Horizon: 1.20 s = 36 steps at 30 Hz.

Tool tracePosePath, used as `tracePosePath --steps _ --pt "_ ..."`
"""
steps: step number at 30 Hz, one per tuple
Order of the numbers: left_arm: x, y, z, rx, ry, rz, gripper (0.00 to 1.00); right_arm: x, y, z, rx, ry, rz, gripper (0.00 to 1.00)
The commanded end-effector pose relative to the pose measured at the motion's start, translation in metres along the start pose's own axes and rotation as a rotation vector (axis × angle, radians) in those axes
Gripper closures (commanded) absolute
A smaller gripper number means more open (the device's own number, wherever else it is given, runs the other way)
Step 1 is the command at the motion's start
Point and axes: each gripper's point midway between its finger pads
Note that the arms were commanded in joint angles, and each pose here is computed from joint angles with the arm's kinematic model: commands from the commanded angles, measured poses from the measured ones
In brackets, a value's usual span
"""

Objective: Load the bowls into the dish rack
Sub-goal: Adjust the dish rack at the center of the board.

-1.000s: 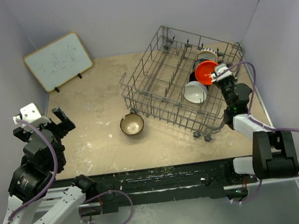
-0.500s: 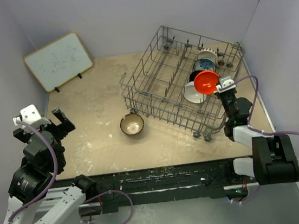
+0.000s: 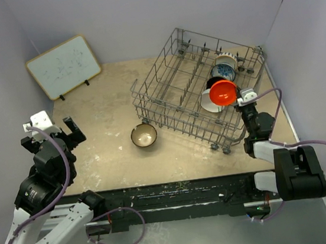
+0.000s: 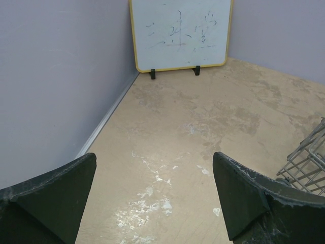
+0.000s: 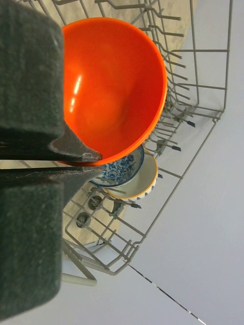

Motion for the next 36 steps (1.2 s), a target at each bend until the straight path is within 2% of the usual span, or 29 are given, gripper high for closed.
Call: tracePosePath --steps 1,11,17,22,30,36 --pt "-0.002 -0.007 -0.007 0.039 -0.019 0.011 0.01 0.001 -0.012 -0.042 0.019 -0.154 0.070 1.00" --pt "-0.005 -0.011 -0.008 0.027 -0.020 0.006 0.01 -0.010 0.021 -0.032 -0.029 -0.173 -0.023 1.00" --pt "-0.001 -0.004 -0.013 0.032 -0.027 -0.008 0.01 -0.030 0.058 -0.045 -0.040 -0.204 -0.078 1.00" --pt "0.000 -0.001 -0.013 0.045 -0.023 -0.018 0.01 -0.036 0.067 -0.053 -0.041 -0.224 -0.090 1.00" --pt "-0.002 -0.003 -0.009 0.052 -0.014 -0.024 0.01 -0.044 0.067 -0.043 0.022 -0.182 -0.035 1.00" --pt "-0.002 -0.002 -0.011 0.052 -0.020 -0.034 0.01 -0.045 0.036 -0.050 0.031 -0.183 0.144 1.00"
Point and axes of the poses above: each gripper's point midway between its finger pads, its own x axis back along the fingers, its own y axis along the line the jaws close on, z = x × y, and after that the axes turned 6 degrees about x, right-handed
